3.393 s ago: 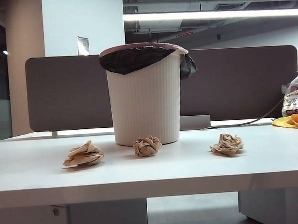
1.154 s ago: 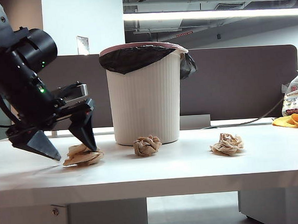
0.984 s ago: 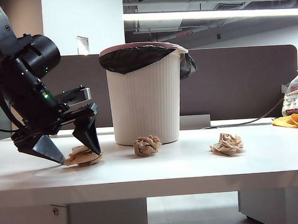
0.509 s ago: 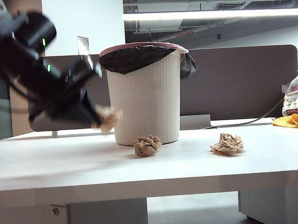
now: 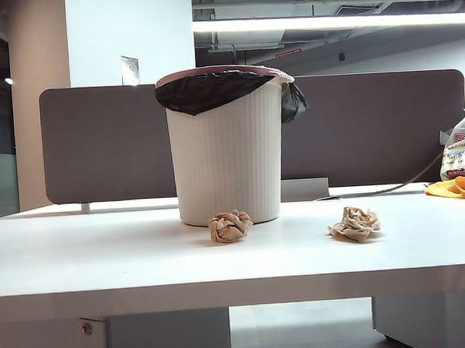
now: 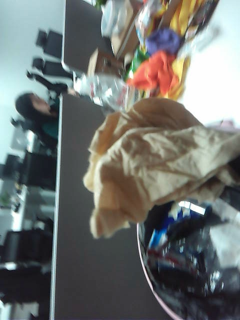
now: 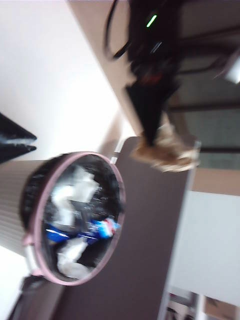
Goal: Pick up all the trash on the table and put it in the trash can.
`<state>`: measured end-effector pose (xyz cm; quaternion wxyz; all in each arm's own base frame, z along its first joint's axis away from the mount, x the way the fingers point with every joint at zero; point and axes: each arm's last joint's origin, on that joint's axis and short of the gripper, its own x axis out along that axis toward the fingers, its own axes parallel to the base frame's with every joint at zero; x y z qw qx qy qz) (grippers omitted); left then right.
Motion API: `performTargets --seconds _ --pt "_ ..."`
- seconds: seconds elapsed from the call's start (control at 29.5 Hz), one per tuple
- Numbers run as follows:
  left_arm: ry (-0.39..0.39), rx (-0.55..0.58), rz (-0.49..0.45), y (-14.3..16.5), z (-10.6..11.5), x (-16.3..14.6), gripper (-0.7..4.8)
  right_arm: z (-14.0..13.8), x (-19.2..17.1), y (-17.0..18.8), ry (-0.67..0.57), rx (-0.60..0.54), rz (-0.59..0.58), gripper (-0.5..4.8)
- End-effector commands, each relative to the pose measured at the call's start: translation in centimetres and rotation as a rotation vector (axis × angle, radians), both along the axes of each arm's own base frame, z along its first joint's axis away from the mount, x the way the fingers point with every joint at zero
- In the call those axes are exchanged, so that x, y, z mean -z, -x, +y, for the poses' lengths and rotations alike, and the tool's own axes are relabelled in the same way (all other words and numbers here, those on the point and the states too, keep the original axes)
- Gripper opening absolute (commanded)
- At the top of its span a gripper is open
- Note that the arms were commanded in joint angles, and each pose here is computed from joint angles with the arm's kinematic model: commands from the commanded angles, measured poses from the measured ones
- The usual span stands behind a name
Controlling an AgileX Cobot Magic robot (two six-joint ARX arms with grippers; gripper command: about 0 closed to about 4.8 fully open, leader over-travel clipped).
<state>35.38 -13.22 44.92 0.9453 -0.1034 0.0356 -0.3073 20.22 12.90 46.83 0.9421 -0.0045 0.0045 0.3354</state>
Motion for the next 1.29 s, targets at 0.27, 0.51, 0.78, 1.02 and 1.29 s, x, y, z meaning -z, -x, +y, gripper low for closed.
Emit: performTargets --seconds 0.27,0.51,0.78,1.02,1.29 --pt "-0.09 -0.088 0.072 -6.9 -2.3 3.9 -0.06 -0.6 -2.4 0.9 -0.033 0.004 -0.056 -0.04" --pt "-0.115 -0.087 0.127 -8.5 -2.9 6.4 0.47 0.0 -0.9 -0.1 0.026 -0.003 0.04 -0.04" --pt "-0.108 -0.039 0.125 -8.3 -3.0 6.3 4.79 0.3 -0.7 -0.6 0.03 -0.003 0.041 -0.04" --pt "-0.035 -0.016 0.031 -4.4 -1.6 0.7 4.79 0.2 -0.5 -0.6 0.056 0.006 0.047 -0.04" --pt "0.006 0.246 0.144 4.4 0.7 -4.8 4.79 -0.6 -0.6 0.7 0.122 0.002 0.042 -0.04"
